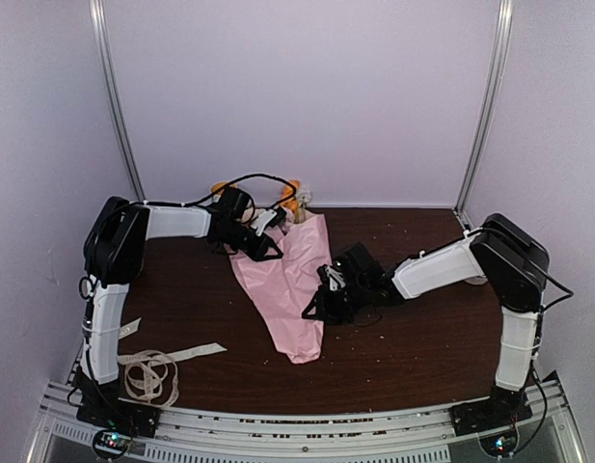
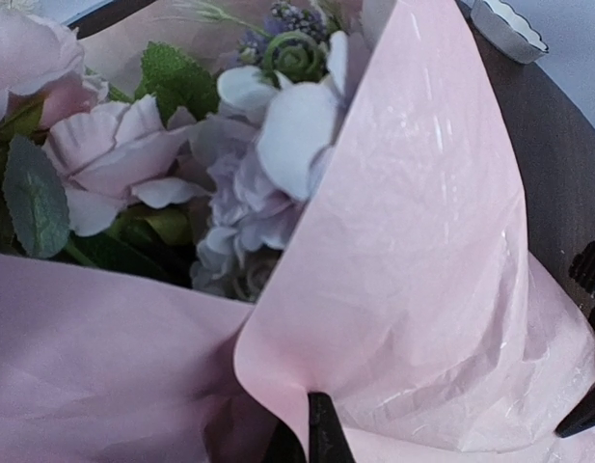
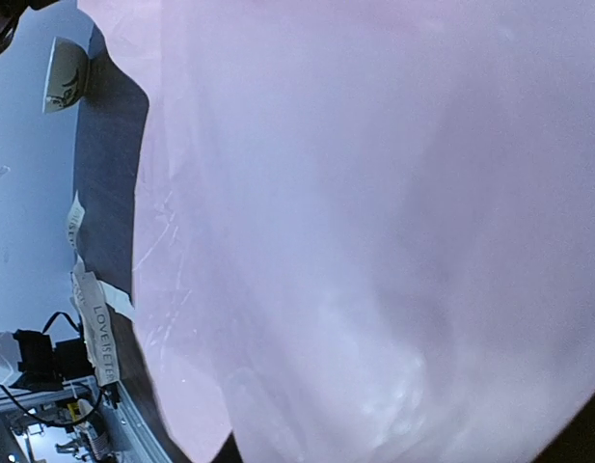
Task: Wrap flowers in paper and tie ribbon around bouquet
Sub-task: Press the fold line of the folded bouquet, then pick up the ribbon from the corner of the board.
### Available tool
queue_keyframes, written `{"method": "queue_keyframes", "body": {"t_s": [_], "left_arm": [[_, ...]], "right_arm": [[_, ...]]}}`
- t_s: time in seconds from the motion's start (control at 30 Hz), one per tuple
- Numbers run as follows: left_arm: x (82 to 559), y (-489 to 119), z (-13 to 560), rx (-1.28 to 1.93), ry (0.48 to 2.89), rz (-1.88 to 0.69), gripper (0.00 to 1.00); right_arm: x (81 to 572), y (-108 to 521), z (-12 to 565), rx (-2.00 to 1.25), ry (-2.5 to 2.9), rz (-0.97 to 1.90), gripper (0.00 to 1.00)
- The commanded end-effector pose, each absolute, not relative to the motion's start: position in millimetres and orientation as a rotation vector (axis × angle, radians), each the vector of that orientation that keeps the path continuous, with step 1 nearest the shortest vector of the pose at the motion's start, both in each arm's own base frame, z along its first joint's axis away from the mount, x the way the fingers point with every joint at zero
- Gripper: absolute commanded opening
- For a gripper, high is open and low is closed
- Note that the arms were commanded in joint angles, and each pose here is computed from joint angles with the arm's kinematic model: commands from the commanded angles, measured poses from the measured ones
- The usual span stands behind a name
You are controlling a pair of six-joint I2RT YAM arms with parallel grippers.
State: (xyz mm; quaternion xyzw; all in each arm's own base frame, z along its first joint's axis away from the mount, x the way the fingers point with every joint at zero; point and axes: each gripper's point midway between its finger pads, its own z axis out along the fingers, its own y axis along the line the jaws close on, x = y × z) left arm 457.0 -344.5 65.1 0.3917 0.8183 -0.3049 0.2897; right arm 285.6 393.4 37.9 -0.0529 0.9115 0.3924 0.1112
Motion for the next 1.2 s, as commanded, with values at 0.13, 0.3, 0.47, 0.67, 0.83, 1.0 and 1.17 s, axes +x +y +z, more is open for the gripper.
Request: {"method": "queue_keyframes", "body": {"t_s": [0.13,0.3,0.47,0.67,0.83,1.0,1.17], "left_arm": [[470.6,-332.6,83.0,1.012,2.169,-0.764,0.07],[466.3,-321.6,158.5,0.971,2.093,-0.704,0.48],[420.2,-263.3,179.0,0.788,2.338,-0.516,0.53],[305.3,-205.9,115.5,0.684,2.717,-0.376,0.53],[226.1,-189.7,58.7,0.797,2.962,-0.350,0.55],[209.3,-188.4,35.9,0.858,3.042,-0.292,0.79],[186.5,-187.0,9.6,0.982,3.139,-0.089,0.78]], "right_arm": [[286.3,396.6,47.0,-0.140,2.666,1.174,0.00],[289.3,392.9,51.3,-0.121,2.665,1.138,0.00],[289.3,386.8,47.3,-0.136,2.685,1.063,0.00],[287.6,389.4,45.9,-0.196,2.686,1.036,0.00],[291.2,392.4,46.6,-0.228,2.666,1.027,0.00],[289.4,393.5,44.3,-0.247,2.668,1.030,0.00],[286.7,391.3,44.5,-0.252,2.665,1.035,0.00]]}}
